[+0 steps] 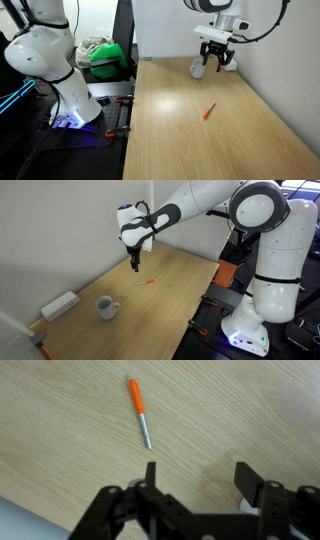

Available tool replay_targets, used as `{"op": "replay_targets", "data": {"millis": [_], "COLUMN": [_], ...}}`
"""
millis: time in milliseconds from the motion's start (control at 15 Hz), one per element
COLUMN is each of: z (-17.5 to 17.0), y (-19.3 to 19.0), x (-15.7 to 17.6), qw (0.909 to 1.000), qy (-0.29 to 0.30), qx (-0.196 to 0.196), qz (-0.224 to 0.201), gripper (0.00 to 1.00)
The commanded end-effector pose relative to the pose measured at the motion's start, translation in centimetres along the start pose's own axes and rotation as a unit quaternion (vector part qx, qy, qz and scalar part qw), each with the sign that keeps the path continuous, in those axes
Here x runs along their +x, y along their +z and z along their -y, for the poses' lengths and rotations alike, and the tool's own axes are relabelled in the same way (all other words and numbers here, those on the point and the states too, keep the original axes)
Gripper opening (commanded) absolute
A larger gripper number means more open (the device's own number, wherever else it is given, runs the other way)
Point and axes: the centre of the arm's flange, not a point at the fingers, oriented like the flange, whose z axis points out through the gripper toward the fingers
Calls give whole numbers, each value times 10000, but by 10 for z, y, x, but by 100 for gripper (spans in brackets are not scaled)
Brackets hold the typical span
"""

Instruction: Remove the pen from the mug cup

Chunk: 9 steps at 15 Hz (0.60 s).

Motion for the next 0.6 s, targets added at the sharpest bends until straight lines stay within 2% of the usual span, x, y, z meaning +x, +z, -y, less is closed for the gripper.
{"op": "replay_targets", "data": {"millis": [0,133,533], "z": [0,0,0], "y": [-1,-2,-2], "x": [1,2,2], "qw": [10000,10000,10000], "qy": [55,72,76], "qx": [-4,-10,-11], "qz": [-6,-19,-21], "gripper": [85,100,100]}}
